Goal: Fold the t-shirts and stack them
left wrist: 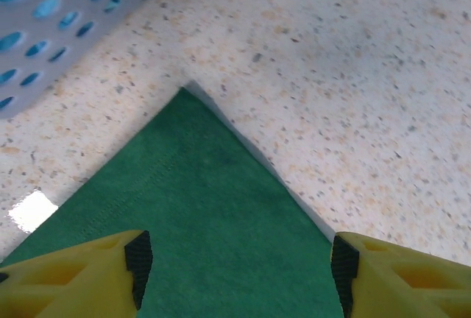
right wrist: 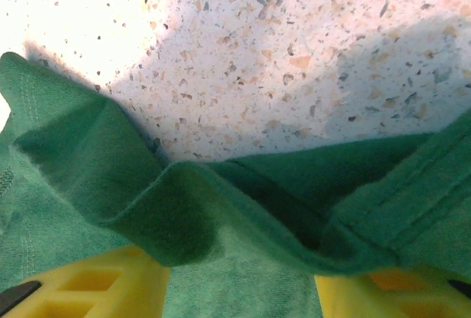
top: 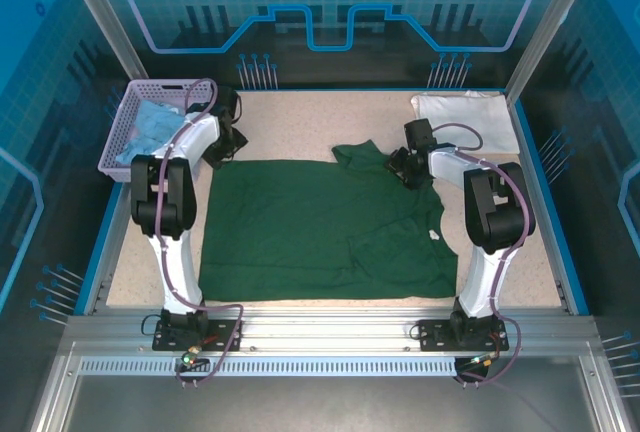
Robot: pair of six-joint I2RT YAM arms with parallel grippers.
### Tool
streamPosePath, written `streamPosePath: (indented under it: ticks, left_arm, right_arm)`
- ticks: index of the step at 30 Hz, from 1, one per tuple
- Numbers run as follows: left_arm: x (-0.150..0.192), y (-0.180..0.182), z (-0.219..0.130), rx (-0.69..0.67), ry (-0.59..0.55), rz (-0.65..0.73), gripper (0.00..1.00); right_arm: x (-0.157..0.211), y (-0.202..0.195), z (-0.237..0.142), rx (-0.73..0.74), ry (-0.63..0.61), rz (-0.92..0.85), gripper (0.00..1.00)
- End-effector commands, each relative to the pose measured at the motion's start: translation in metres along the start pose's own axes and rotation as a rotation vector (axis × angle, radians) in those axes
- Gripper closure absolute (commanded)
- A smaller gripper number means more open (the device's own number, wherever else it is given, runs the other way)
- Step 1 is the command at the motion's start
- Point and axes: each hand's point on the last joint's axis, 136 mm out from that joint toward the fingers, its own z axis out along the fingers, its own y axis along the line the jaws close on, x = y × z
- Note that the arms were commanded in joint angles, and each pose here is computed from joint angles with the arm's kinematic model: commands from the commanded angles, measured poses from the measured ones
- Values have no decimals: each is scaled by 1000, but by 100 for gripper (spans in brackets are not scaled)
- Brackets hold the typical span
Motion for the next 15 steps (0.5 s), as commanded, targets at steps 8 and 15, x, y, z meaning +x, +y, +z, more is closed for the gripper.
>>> streamPosePath:
  ticks: [8, 15]
  left_arm:
    - [14, 12, 35, -117, -34, -36, 35]
    - [22, 6, 45, -134, -42, -61, 36]
  right_arm:
    - [-9, 3, -7, -60, -16, 25, 45]
    - [-9, 4, -7, -72, -15, 27, 45]
